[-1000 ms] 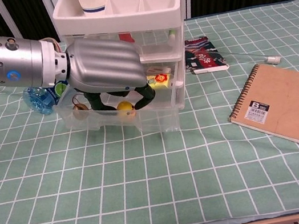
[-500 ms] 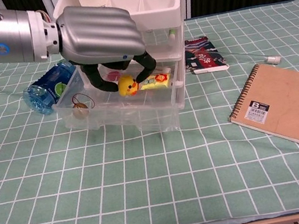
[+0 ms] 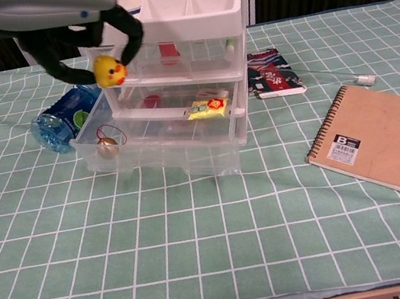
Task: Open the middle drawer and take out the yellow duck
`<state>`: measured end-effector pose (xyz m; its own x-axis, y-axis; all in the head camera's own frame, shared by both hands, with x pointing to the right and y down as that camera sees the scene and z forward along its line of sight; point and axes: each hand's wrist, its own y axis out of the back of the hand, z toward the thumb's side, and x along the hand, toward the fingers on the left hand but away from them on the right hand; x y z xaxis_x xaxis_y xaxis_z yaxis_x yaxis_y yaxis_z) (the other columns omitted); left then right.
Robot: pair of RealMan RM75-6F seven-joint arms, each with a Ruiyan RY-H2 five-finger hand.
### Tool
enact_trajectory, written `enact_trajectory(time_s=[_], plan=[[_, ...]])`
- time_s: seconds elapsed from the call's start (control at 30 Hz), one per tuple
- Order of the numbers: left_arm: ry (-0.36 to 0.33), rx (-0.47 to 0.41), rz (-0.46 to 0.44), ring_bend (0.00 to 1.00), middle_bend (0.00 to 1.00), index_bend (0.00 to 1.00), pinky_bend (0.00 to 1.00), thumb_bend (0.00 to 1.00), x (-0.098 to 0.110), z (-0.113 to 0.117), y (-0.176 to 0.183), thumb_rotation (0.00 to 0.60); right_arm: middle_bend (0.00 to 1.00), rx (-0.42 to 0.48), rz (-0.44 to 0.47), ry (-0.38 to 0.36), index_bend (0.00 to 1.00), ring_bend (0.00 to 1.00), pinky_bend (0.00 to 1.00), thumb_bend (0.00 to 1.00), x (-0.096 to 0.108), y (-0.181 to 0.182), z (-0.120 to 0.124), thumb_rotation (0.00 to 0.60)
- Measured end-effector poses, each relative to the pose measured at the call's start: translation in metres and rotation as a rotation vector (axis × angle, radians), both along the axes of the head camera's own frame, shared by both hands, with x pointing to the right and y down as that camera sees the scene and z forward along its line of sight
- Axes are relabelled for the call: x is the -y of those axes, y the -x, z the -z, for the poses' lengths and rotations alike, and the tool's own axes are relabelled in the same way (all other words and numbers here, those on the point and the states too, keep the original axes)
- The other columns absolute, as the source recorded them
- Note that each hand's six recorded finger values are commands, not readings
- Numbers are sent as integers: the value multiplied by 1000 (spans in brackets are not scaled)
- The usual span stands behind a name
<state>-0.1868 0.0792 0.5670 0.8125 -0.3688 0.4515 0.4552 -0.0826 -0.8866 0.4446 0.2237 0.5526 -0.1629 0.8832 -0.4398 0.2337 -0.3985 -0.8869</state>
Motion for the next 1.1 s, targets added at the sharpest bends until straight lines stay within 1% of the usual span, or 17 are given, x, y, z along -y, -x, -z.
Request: enact_trajectory(time_s=[0.13, 0.23, 0.37, 0.43, 0.57, 0.63, 0.77, 0.97, 1.1], plan=[[2, 38, 89, 1000, 1000, 548, 1000, 314, -8, 5, 42, 600, 0, -1, 3, -1, 0, 0, 227, 48, -1, 1, 1, 600], [17, 76, 148, 1000, 1000, 545, 1000, 316, -18, 2, 73, 600, 0, -2, 3, -3, 0, 0, 227, 48, -1, 2, 1, 600], [47, 138, 226, 1000, 1000, 544, 1000, 315, -32, -9, 113, 600, 0, -4, 2, -4, 0, 0, 227, 48, -2, 3, 2, 600], [55, 165, 261, 1000, 1000, 540, 1000, 315, -35, -16, 129, 600, 0, -5, 3, -4, 0, 0, 227, 48, -2, 3, 2, 600], [83, 205, 362, 1000, 1000, 522, 1000, 316, -43, -36, 155, 600, 0, -2, 1, -3, 0, 0, 227, 47, -3, 3, 2, 600], [98, 209, 409, 1000, 1000, 517, 1000, 316, -46, -45, 160, 600, 0, -2, -1, -3, 0, 0, 227, 48, -3, 3, 2, 600], [124, 227, 507, 1000, 1000, 515, 1000, 316, -56, -72, 167, 600, 0, -2, -2, -3, 0, 0, 227, 48, -3, 3, 2, 600], [107, 265, 560, 1000, 1000, 517, 1000, 316, -69, -107, 159, 600, 0, 0, -2, 0, 0, 0, 227, 48, -3, 2, 1, 600], [127, 264, 604, 1000, 1000, 505, 1000, 313, -71, -121, 150, 600, 0, 3, -4, 0, 0, 0, 227, 47, -3, 2, 1, 600]])
